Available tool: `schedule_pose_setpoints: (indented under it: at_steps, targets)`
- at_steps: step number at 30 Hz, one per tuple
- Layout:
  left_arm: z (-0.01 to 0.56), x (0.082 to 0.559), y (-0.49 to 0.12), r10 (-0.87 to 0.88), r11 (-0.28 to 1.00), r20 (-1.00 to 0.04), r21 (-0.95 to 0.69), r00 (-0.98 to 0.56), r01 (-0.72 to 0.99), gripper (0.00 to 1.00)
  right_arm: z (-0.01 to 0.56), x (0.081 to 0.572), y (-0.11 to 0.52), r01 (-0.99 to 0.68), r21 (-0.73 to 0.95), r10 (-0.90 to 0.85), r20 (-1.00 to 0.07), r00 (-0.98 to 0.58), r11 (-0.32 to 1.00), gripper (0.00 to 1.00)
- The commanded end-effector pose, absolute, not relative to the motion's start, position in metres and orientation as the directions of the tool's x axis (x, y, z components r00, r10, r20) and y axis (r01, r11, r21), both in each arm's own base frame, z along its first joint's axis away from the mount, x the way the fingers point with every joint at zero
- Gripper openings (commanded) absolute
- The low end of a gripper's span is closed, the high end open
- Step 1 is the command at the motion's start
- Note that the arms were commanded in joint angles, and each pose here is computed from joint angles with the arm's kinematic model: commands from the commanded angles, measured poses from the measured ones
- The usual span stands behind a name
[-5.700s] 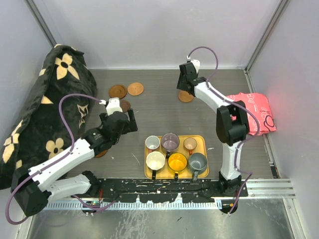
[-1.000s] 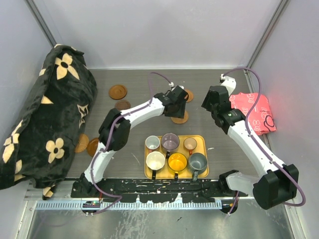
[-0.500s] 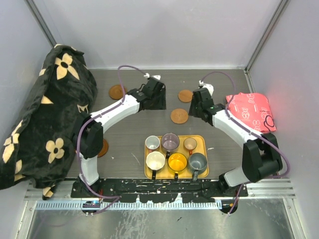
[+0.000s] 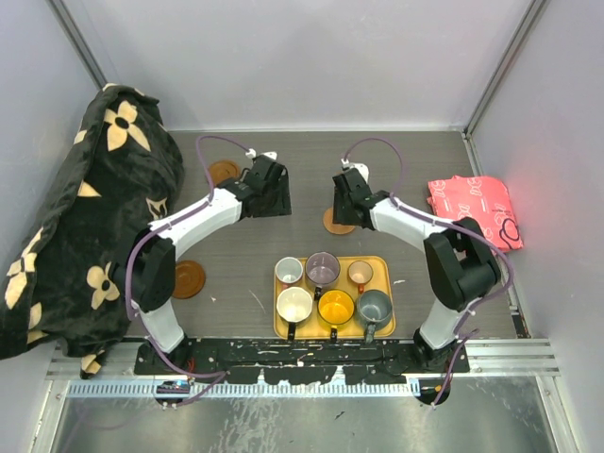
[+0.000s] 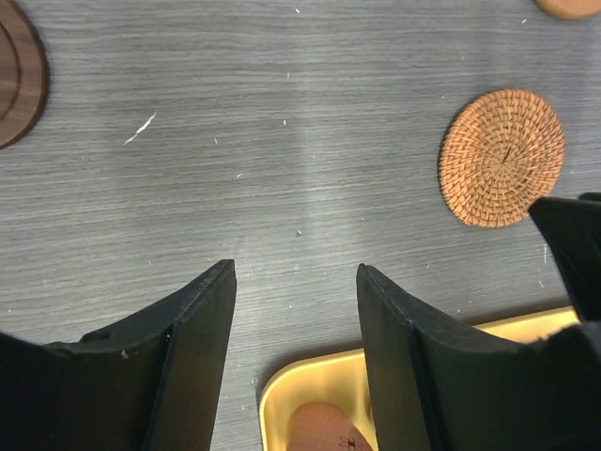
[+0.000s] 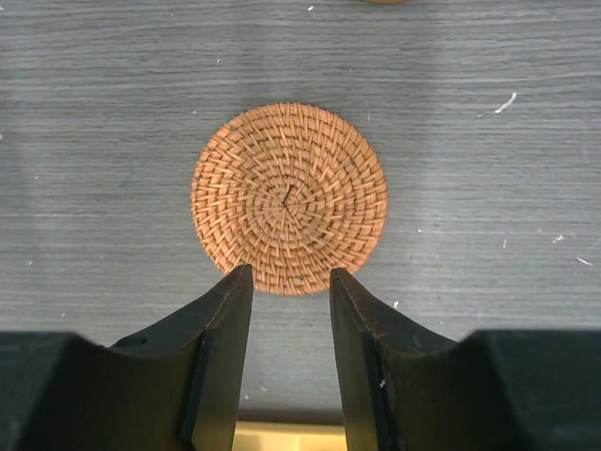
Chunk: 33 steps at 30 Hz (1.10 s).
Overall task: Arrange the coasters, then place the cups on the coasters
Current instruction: Move the coaster to the center of the board.
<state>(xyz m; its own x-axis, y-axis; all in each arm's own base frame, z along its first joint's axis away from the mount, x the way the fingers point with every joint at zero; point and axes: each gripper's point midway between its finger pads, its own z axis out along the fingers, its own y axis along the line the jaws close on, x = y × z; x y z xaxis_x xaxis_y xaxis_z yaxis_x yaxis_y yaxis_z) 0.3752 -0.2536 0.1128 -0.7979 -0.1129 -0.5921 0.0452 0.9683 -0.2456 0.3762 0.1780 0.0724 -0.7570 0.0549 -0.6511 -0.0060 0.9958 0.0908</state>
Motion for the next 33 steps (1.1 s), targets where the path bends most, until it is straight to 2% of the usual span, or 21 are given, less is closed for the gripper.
schedule_pose_setpoints:
  at_steps: [1, 18, 33]
  targets:
    - [0.147, 0.385, -0.25, -0.17, 0.95, -0.656, -0.308, -0.735, 0.056, 0.56, 0.081, 0.399, 0.195, -0.037, 0.106, 0.046, -0.686, -0.726, 0.994, 0.44]
    - [0.161, 0.381, -0.228, -0.201, 0.944, -0.671, -0.328, -0.713, 0.042, 0.56, 0.045, 0.415, 0.203, -0.034, 0.067, 0.017, -0.645, -0.764, 0.997, 0.43]
    - [0.158, 0.378, -0.231, -0.215, 0.934, -0.655, -0.356, -0.724, 0.045, 0.56, 0.037, 0.418, 0.156, 0.083, 0.019, 0.076, -0.64, -0.765, 0.996, 0.44]
